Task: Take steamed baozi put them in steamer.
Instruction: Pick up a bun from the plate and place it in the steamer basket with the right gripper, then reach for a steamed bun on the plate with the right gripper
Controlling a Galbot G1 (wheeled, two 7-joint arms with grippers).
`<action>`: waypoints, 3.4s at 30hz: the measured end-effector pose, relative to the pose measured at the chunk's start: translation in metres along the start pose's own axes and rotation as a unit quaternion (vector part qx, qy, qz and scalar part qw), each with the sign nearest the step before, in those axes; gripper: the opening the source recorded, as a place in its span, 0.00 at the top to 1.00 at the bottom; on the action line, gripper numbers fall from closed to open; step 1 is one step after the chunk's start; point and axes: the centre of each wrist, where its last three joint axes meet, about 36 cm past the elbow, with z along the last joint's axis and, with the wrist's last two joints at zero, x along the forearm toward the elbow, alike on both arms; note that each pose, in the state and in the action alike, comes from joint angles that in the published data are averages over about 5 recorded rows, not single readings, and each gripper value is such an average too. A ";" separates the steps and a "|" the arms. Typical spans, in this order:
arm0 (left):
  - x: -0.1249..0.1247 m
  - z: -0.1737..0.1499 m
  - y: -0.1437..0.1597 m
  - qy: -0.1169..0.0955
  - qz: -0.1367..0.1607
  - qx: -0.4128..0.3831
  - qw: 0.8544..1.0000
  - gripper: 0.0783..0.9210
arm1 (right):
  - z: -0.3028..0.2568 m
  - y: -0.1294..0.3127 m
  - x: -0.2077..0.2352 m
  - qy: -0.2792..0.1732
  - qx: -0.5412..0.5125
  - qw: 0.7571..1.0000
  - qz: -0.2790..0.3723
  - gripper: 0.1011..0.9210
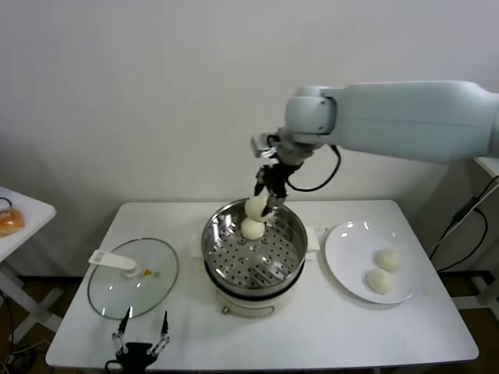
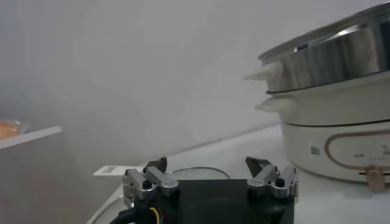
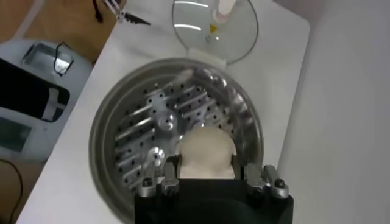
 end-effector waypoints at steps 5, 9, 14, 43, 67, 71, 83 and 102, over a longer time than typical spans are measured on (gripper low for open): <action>0.000 0.000 -0.001 0.001 0.000 0.000 1.000 0.12 | -0.020 -0.004 -0.032 0.003 0.004 1.000 -0.005 0.42; 0.000 0.002 0.000 0.003 -0.002 -0.001 1.000 0.12 | -0.030 -0.007 -0.056 0.006 0.007 1.000 -0.009 0.42; 0.001 0.004 0.001 0.005 -0.003 -0.001 1.000 0.12 | -0.039 -0.008 -0.083 0.012 0.012 1.000 -0.014 0.42; 0.001 0.007 -0.002 0.009 0.003 -0.005 1.000 0.12 | -0.046 0.003 -0.141 0.033 0.042 0.998 -0.040 0.35; 0.004 0.003 -0.001 0.006 0.003 -0.012 1.000 0.12 | 0.085 0.021 -0.044 0.062 0.001 0.997 -0.041 0.12; 0.004 0.003 -0.004 0.006 0.003 -0.010 1.000 0.12 | 0.137 0.040 -0.032 0.071 -0.020 0.996 -0.053 0.12; 0.006 0.003 -0.005 0.006 0.004 -0.012 1.000 0.12 | 0.262 0.109 -0.035 0.106 -0.075 0.989 -0.066 0.12; 0.009 0.006 -0.004 0.013 0.005 -0.017 1.000 0.12 | 0.339 0.167 -0.097 0.139 -0.104 0.981 -0.082 0.12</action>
